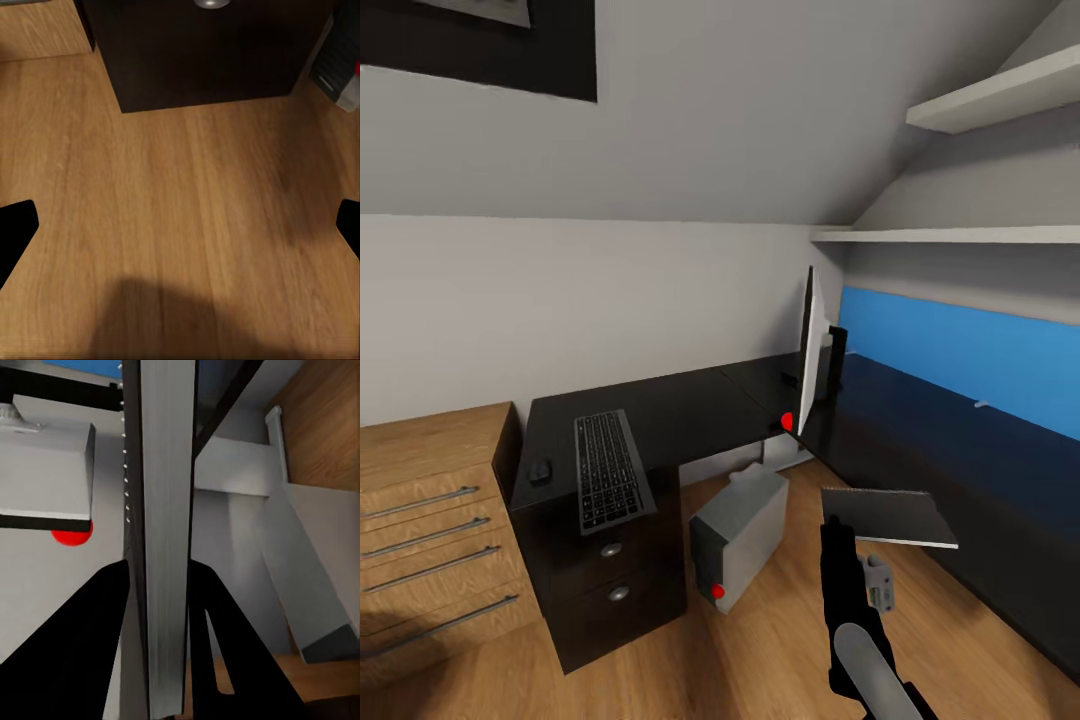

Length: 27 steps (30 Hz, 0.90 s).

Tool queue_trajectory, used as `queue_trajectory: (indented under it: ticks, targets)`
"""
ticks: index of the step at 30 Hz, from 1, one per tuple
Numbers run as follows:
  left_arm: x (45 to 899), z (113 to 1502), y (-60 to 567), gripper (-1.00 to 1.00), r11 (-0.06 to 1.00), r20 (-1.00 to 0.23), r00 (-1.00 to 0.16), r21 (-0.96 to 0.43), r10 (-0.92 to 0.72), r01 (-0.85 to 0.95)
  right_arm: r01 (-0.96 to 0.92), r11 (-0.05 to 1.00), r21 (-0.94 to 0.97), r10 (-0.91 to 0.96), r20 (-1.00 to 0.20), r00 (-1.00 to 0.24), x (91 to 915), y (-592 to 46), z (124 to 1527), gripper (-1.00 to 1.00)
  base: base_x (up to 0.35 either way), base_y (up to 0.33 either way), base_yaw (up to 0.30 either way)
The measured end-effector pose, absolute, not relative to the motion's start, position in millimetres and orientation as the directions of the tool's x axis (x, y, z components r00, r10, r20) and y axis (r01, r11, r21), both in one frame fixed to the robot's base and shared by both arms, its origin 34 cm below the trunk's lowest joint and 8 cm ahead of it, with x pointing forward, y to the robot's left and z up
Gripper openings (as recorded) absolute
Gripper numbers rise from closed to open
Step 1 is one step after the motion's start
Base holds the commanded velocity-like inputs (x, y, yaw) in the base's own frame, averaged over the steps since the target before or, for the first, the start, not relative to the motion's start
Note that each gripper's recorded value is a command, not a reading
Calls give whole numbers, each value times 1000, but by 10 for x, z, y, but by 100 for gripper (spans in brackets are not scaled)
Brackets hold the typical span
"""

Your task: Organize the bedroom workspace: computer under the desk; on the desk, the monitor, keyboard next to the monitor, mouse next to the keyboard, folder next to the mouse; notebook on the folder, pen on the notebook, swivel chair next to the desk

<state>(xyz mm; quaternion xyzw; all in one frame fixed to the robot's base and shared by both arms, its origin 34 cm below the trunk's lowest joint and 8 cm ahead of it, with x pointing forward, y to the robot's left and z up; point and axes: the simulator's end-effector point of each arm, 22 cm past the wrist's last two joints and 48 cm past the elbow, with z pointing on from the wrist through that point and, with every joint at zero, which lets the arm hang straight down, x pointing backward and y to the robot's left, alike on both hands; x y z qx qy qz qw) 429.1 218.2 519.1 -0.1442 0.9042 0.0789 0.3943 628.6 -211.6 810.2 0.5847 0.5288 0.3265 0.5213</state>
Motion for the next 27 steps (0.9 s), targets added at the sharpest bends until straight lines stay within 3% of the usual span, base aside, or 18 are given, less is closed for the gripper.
queue_trajectory:
  ticks: [18,27]
  targets:
    - [4299,5202,2185,100,946,-739,-644,28,-199,-324,274,107,956,960,-171,222,6282,-2096,8117,-100,-59,-28,11]
    - [4299,5203,2184,100,946,-739,-644,28,-199,-324,271,119,955,964,-176,199,6267,-1990,8115,-100,-15,-4,118]
